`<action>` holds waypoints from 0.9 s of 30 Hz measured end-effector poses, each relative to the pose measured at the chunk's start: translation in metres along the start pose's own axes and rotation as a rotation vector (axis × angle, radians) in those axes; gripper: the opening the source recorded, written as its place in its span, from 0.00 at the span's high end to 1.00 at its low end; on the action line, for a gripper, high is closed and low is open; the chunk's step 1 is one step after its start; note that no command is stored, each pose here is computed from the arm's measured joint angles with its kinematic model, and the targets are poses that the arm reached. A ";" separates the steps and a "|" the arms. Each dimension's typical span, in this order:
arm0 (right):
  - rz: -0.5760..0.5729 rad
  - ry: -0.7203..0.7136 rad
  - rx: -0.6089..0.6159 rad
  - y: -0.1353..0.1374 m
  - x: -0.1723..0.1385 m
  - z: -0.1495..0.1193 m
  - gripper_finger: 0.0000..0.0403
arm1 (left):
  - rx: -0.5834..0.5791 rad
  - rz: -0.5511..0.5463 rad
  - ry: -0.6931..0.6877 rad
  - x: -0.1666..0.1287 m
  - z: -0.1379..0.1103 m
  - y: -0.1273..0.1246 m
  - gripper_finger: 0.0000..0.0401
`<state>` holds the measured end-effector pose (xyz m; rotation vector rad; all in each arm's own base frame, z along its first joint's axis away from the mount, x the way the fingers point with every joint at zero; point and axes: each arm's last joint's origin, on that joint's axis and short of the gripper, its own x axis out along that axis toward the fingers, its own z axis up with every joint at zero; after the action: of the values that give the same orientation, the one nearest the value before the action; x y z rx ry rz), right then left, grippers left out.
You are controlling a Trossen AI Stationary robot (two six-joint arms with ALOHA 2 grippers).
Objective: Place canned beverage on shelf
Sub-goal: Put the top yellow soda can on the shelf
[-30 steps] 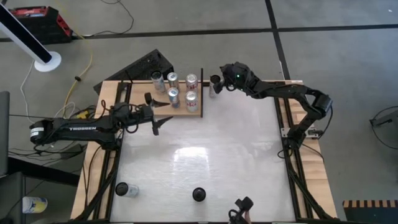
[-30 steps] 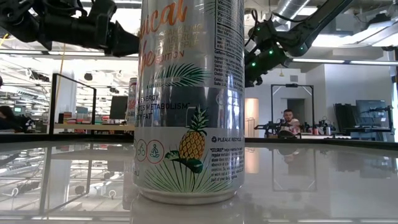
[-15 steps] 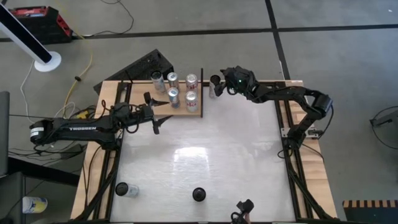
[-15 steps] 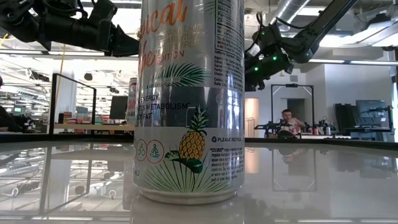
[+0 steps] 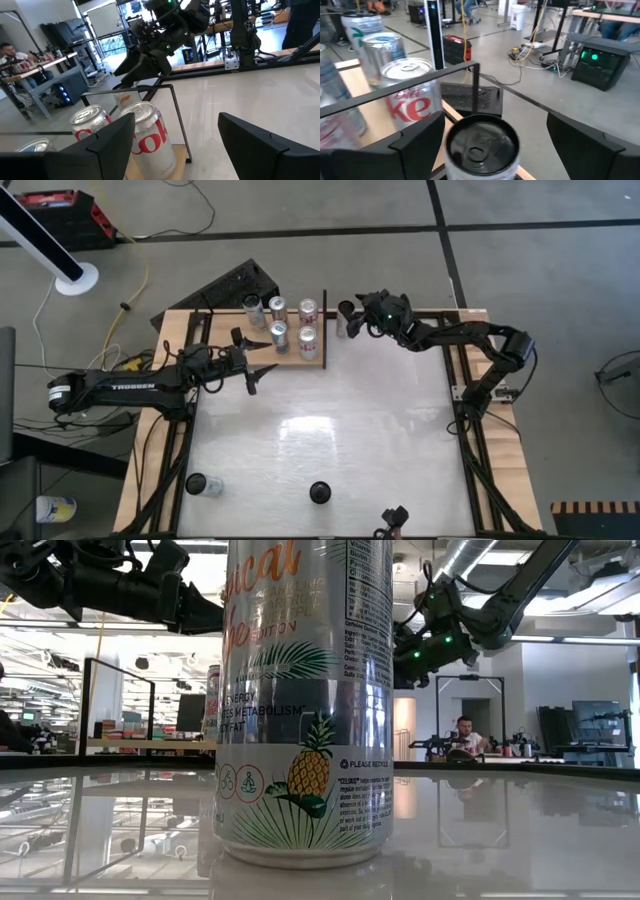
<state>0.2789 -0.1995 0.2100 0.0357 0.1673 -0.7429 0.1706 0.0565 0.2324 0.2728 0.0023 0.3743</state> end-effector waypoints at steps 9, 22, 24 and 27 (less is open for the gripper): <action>0.003 0.019 -0.059 -0.001 -0.003 -0.009 0.07 | -0.005 -0.001 0.002 0.000 0.000 0.000 0.31; 0.051 0.027 -0.084 -0.003 -0.002 -0.011 0.07 | -0.005 -0.011 -0.001 0.000 0.000 0.000 0.31; 0.052 0.032 -0.080 -0.003 0.001 -0.016 0.07 | -0.005 -0.011 -0.001 0.000 0.000 0.000 0.31; 0.062 0.058 -0.078 -0.005 0.010 -0.029 0.07 | -0.005 -0.012 0.000 0.000 0.000 0.000 0.31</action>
<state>0.2786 -0.2077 0.1801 -0.0117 0.2493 -0.6728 0.1708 0.0562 0.2322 0.2679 0.0032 0.3628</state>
